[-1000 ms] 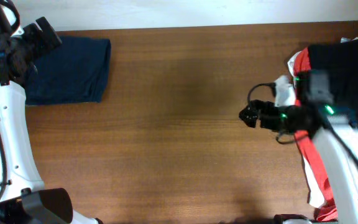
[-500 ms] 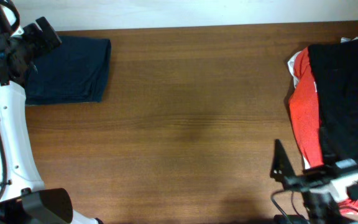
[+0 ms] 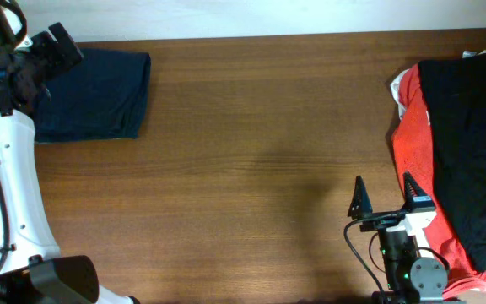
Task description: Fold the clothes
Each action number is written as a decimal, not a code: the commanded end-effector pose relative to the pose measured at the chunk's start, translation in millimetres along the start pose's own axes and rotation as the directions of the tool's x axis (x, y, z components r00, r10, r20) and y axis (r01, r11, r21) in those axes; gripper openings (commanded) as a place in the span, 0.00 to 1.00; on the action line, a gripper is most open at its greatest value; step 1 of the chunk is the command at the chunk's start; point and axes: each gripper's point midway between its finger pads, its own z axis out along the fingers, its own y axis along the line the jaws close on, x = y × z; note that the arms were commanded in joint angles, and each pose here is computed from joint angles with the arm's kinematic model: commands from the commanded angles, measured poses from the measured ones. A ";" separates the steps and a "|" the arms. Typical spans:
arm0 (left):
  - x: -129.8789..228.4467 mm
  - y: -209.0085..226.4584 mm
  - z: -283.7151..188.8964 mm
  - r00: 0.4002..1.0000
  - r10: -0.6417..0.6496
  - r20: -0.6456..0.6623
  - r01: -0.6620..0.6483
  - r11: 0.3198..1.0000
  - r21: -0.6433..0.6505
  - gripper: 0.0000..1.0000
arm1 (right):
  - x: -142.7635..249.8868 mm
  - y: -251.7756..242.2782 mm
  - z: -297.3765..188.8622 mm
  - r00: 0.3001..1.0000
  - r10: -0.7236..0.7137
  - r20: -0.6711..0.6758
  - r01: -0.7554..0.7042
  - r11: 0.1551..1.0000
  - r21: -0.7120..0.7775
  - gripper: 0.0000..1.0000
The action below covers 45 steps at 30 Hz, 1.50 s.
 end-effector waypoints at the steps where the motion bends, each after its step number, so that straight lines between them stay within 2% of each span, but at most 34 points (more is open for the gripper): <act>1: -6.1 -0.7 -9.0 1.000 0.001 0.024 -0.001 1.000 0.002 0.99 | 10.6 -16.0 -1.5 0.999 0.002 -0.034 0.002 0.995 0.099 0.98; 5: -6.1 -0.7 -9.0 1.000 0.001 0.024 -0.001 1.000 0.002 0.99 | 47.7 -17.1 -5.8 0.983 0.011 -0.185 0.008 0.995 0.100 0.98; 9: -6.1 -0.7 -9.0 1.000 0.001 0.024 -0.001 1.000 0.002 0.99 | 47.5 -13.4 -5.4 0.976 -0.099 -0.192 0.112 0.992 0.058 0.98; 34: -6.6 -1.0 -10.3 1.000 0.001 0.027 -0.001 1.000 0.003 0.99 | 47.5 -13.5 -5.4 0.976 -0.100 -0.193 0.113 0.992 0.058 0.98; 37: -18.9 -6.3 -41.2 0.996 0.004 0.090 -0.006 1.000 0.020 0.99 | 47.5 -13.5 -5.4 0.976 -0.100 -0.193 0.113 0.992 0.058 0.98; 41: -47.2 -20.6 -163.2 0.946 0.003 0.323 -0.031 0.996 0.080 0.99 | 47.5 -13.5 -5.4 0.976 -0.100 -0.193 0.113 0.992 0.058 0.98; 43: -46.9 -35.9 -219.1 0.910 0.007 0.415 -0.067 0.989 0.131 0.99 | 47.5 -13.5 -5.4 0.976 -0.100 -0.193 0.113 0.992 0.058 0.98; 45: -32.2 -72.3 -272.1 0.879 0.019 0.476 -0.153 0.957 0.246 0.99 | 47.5 -13.5 -5.4 0.976 -0.100 -0.193 0.113 0.992 0.058 0.98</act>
